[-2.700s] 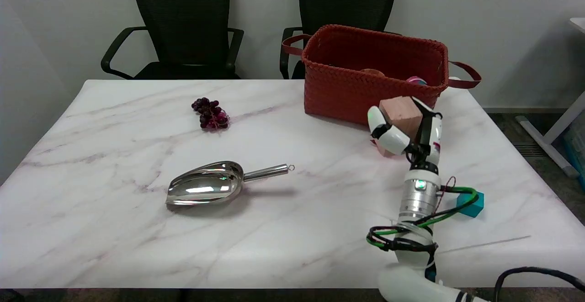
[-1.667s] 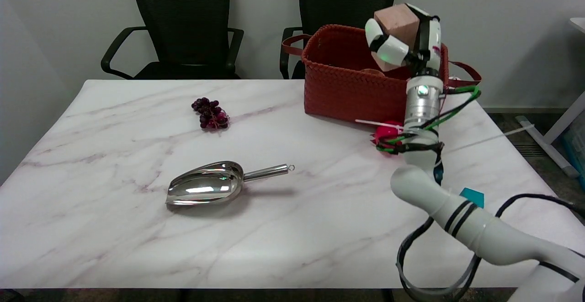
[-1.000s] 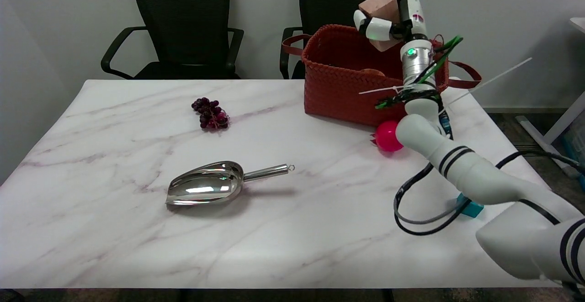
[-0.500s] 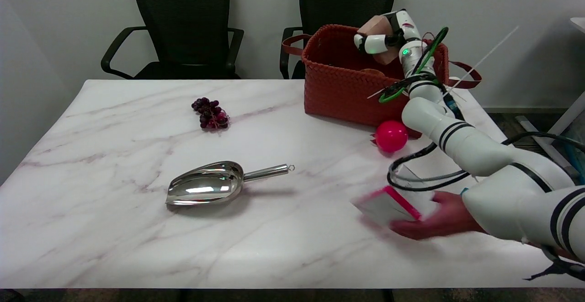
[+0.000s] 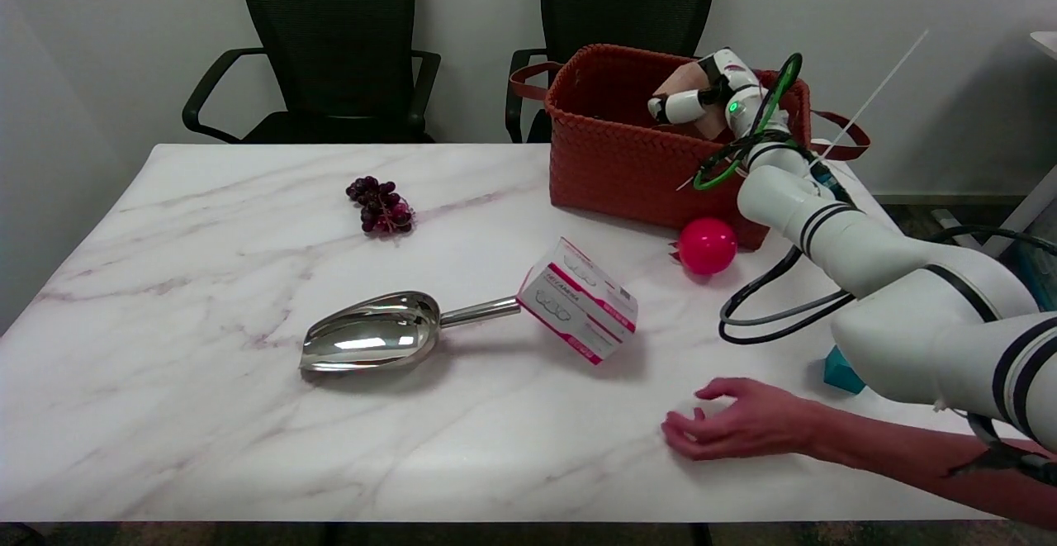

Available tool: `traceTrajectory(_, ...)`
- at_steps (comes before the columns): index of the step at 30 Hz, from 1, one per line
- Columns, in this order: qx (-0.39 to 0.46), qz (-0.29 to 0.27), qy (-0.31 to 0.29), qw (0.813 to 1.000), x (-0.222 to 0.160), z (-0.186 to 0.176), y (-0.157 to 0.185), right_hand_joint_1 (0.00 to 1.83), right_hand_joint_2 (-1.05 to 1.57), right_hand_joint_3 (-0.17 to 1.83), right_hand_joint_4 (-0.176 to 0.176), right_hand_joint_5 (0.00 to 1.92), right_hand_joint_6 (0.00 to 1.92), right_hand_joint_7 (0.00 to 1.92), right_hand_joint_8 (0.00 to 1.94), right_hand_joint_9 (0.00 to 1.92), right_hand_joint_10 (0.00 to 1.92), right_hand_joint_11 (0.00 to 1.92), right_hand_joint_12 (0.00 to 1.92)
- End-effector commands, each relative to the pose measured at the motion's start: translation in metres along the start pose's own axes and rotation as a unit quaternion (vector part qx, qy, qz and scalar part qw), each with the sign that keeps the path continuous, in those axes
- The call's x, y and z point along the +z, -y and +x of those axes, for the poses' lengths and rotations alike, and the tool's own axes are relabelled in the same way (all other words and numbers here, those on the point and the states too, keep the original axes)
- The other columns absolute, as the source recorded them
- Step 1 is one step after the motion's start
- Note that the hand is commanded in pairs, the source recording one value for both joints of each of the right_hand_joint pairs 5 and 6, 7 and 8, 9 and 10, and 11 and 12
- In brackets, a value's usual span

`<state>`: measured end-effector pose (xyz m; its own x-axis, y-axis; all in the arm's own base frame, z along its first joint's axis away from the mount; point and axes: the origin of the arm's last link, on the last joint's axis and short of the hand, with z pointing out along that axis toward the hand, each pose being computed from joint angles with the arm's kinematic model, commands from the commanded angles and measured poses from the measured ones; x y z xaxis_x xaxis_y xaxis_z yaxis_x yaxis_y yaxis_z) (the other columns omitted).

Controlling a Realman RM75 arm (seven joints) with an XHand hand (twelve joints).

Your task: Place the wooden rectangular block into the brown storage basket.

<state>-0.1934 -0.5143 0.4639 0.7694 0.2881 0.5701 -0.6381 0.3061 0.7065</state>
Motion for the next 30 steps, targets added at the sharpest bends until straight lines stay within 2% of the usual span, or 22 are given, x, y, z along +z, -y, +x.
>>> traceTrajectory(1, 0.014, -0.028, 0.019, 0.999, 0.006, 0.004, -0.004, 1.19, 0.10, 0.99, 0.000, 0.13, 0.13, 0.71, 0.71, 0.53, 0.53, 0.51, 0.51)
traceTrajectory(2, 0.024, -0.029, 0.015, 0.999, 0.006, 0.005, -0.004, 1.19, 0.05, 0.97, 0.000, 0.01, 0.01, 0.63, 0.63, 0.48, 0.48, 0.43, 0.43)
traceTrajectory(4, 0.037, -0.032, 0.010, 0.999, 0.006, 0.007, -0.004, 1.18, 0.01, 0.86, 0.000, 0.00, 0.00, 0.56, 0.56, 0.34, 0.34, 0.24, 0.24)
traceTrajectory(5, 0.040, -0.032, 0.009, 0.999, 0.006, 0.007, -0.004, 1.17, 0.00, 0.83, 0.000, 0.00, 0.00, 0.46, 0.46, 0.27, 0.27, 0.18, 0.18)
traceTrajectory(6, 0.042, -0.032, 0.009, 0.999, 0.007, 0.008, -0.004, 1.17, -0.01, 0.80, 0.000, 0.00, 0.00, 0.36, 0.36, 0.20, 0.20, 0.13, 0.13)
traceTrajectory(10, 0.046, -0.029, 0.004, 0.999, 0.007, 0.011, -0.003, 1.16, -0.04, 0.74, 0.000, 0.00, 0.00, 0.22, 0.22, 0.08, 0.08, 0.00, 0.00)
traceTrajectory(15, 0.068, -0.021, -0.014, 0.997, 0.006, 0.019, -0.001, 1.13, -0.09, 0.61, 0.000, 0.00, 0.00, 0.13, 0.13, 0.02, 0.02, 0.00, 0.00)
traceTrajectory(21, 0.068, 0.002, -0.035, 0.997, 0.005, 0.028, 0.008, 1.10, -0.05, 0.50, 0.000, 0.00, 0.00, 0.13, 0.13, 0.05, 0.05, 0.00, 0.00)
traceTrajectory(25, 0.019, 0.030, -0.061, 0.998, -0.001, 0.038, 0.014, 1.09, 0.05, 0.45, 0.000, 0.00, 0.00, 0.14, 0.14, 0.09, 0.09, 0.00, 0.00)
traceTrajectory(30, -0.044, 0.069, -0.103, 0.991, -0.020, 0.060, 0.025, 1.11, 0.14, 0.52, 0.000, 0.00, 0.00, 0.16, 0.16, 0.16, 0.16, 0.00, 0.00)
